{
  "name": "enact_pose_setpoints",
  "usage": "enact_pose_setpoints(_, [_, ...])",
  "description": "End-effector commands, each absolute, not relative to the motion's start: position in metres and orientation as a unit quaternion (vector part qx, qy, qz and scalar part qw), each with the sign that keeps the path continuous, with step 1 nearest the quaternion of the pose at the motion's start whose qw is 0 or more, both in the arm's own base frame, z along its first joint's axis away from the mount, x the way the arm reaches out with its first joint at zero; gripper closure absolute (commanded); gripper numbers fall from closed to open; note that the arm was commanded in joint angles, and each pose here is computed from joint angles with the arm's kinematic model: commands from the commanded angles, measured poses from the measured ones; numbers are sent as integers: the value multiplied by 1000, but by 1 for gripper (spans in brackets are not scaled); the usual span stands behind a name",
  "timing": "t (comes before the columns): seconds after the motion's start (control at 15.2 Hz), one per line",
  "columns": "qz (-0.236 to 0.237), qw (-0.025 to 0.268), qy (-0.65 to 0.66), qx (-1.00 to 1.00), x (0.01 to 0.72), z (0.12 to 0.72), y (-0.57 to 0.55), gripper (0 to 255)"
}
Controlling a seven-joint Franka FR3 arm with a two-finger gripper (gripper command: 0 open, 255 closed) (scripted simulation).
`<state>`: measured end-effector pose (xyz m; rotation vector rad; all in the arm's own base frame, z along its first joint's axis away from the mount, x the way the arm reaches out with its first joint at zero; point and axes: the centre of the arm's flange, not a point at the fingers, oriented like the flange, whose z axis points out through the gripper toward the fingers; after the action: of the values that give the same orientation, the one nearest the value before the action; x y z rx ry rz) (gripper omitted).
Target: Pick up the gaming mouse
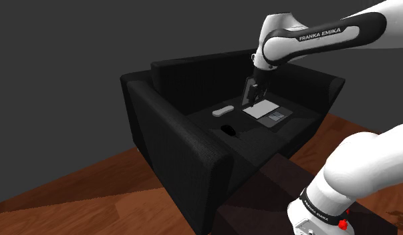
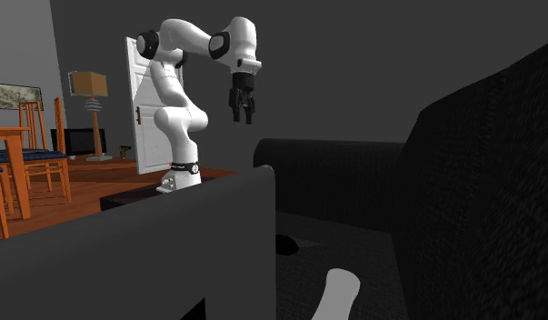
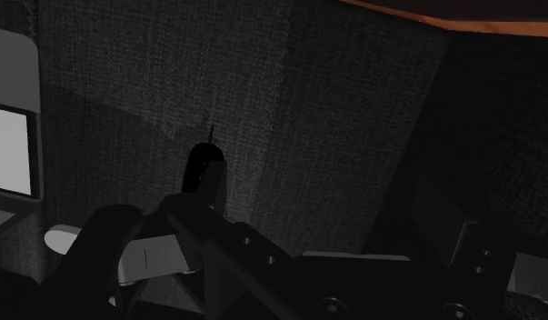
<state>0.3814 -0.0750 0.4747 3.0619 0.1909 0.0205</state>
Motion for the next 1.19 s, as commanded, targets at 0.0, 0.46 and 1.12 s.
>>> enact_pose_setpoints(0.0, [9,33,60,998,395,453,-88,0])
enact_pose_setpoints(0.46, [15,18,54,998,437,379,-126,0])
enact_pose_setpoints(1.12, [24,-4,45,999,498,271,-176,0])
